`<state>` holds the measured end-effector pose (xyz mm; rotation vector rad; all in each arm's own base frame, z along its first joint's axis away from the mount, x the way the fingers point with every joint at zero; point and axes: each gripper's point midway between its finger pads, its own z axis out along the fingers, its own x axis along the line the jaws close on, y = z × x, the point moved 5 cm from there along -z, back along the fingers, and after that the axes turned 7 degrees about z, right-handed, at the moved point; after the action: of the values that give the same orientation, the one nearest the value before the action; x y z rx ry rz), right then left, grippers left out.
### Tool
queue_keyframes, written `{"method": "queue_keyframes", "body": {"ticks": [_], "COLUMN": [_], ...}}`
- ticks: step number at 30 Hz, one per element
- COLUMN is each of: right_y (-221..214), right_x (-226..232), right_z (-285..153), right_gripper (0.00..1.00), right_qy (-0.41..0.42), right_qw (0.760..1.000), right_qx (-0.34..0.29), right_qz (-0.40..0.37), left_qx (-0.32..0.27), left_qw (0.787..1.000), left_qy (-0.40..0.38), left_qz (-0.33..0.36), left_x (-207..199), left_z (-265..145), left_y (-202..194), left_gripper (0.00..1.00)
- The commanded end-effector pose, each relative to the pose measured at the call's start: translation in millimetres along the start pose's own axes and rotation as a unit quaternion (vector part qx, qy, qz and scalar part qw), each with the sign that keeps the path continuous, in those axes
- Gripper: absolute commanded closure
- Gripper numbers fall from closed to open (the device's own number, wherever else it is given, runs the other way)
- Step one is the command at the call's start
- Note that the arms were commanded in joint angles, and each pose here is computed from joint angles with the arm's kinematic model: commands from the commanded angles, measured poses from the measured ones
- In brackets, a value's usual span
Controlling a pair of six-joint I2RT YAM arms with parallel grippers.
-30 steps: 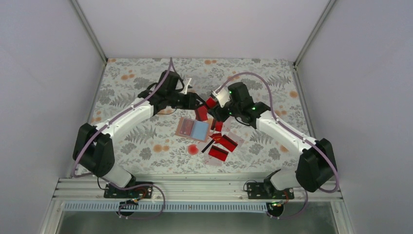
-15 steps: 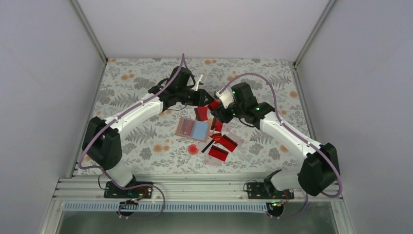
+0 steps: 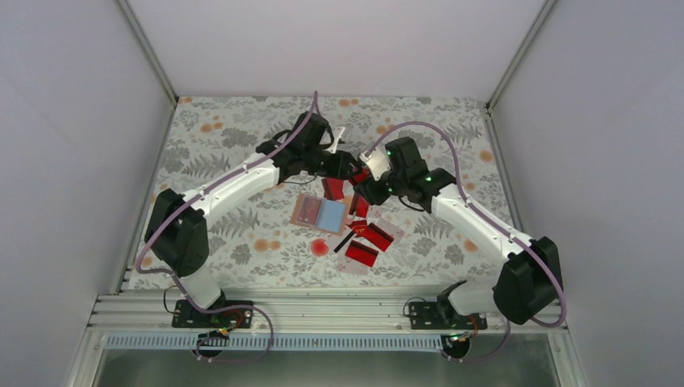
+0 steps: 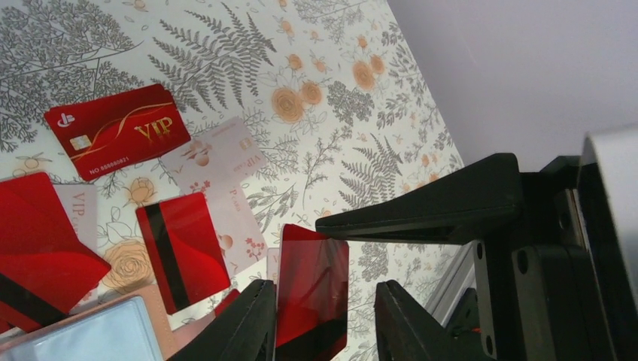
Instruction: Put the credit cards into the card holder
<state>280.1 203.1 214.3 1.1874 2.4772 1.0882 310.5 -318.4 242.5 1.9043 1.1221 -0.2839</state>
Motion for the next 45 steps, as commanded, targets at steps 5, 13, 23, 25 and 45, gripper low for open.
{"method": "queue_keyframes", "body": {"ticks": [5, 13, 23, 25, 45], "right_y": [16, 21, 23, 20, -17], "right_x": [-2, -2, -3, -1, 15], "right_z": [-12, -19, -23, -22, -31], "right_gripper": [0.51, 0.51, 0.51, 0.49, 0.20], "right_qy": [-0.006, -0.007, -0.007, 0.002, 0.114], "right_qw": [0.999, 0.999, 0.999, 0.999, 0.992], "right_qx": [-0.031, -0.040, -0.042, -0.034, -0.025], "right_qz": [-0.010, -0.013, -0.011, -0.011, 0.054], "left_qx": [-0.005, 0.006, 0.000, -0.005, -0.091], "left_qw": [1.000, 1.000, 0.999, 0.999, 0.993], "left_qy": [-0.006, -0.006, 0.030, 0.042, -0.076], "left_qz": [0.015, 0.010, 0.010, 0.014, 0.010], "left_x": [-13, -8, -1, 0, -3], "left_z": [-7, -5, -7, -10, -84], "left_y": [0, -13, -11, -8, 32], "left_gripper": [0.56, 0.78, 0.97, 0.98, 0.95]}}
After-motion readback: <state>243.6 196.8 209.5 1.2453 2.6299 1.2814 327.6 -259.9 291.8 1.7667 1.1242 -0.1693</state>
